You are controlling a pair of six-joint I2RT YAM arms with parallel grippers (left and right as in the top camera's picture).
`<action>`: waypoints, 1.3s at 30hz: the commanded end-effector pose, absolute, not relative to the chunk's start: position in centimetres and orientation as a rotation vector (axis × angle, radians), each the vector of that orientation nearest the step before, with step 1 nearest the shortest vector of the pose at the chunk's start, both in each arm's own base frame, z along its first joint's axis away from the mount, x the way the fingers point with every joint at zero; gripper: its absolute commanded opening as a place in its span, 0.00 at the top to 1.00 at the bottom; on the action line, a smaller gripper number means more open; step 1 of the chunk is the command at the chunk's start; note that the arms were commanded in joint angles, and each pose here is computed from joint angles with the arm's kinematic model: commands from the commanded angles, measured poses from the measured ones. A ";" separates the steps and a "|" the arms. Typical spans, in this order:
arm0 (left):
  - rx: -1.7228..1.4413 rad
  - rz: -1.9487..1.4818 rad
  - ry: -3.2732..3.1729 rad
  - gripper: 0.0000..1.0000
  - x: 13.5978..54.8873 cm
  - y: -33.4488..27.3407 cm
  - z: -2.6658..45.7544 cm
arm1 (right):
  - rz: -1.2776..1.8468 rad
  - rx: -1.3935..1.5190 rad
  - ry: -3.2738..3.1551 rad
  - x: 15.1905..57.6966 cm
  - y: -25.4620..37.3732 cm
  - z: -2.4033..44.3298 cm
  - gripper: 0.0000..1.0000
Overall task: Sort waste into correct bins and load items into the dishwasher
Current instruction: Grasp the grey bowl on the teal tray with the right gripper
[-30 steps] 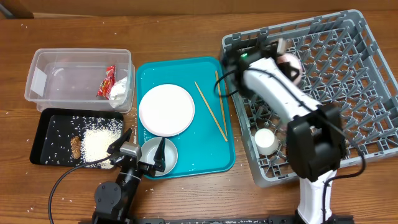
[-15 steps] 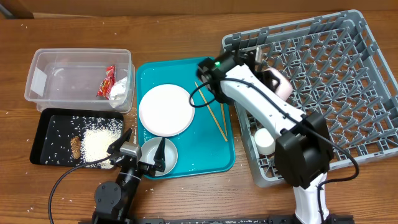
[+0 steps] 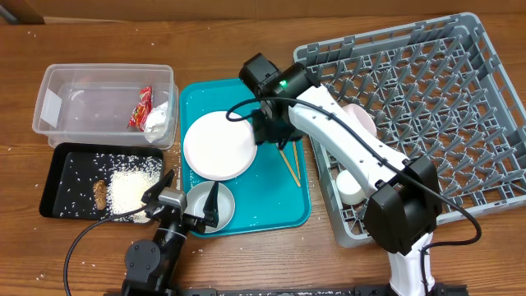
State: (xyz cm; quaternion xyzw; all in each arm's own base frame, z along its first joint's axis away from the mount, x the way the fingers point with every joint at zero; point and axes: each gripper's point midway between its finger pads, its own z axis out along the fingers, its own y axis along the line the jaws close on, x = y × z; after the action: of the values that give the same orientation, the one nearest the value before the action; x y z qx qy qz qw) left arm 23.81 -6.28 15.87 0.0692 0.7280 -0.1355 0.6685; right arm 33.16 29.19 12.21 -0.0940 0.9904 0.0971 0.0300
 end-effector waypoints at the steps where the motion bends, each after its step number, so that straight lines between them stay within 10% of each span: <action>1: 0.161 -0.293 1.643 0.00 23.8 -6.1 15.7 | 0.709 -0.583 3.087 27.8 34.1 14.1 0.46; 13: 0.161 -0.293 1.643 0.00 23.8 -6.1 15.7 | 0.613 -0.357 3.242 21.3 37.4 5.0 0.46; 21: 0.161 -0.293 1.643 0.00 23.8 -6.1 15.7 | 0.588 -0.321 3.264 21.1 36.6 3.9 0.96; 24: 0.161 -0.293 1.643 0.00 23.8 -6.1 15.7 | 0.518 -0.270 3.253 22.2 35.3 4.0 0.96; 39: 0.161 -0.293 1.643 0.00 23.8 -6.1 15.7 | -0.138 0.186 2.544 35.7 13.1 21.9 0.96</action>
State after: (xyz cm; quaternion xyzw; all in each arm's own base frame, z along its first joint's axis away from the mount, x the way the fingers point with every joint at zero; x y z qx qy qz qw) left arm 23.89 -5.98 15.87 0.0643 0.7284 -0.1308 0.6694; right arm 33.80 18.75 16.70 0.0642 0.9816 0.0615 0.1689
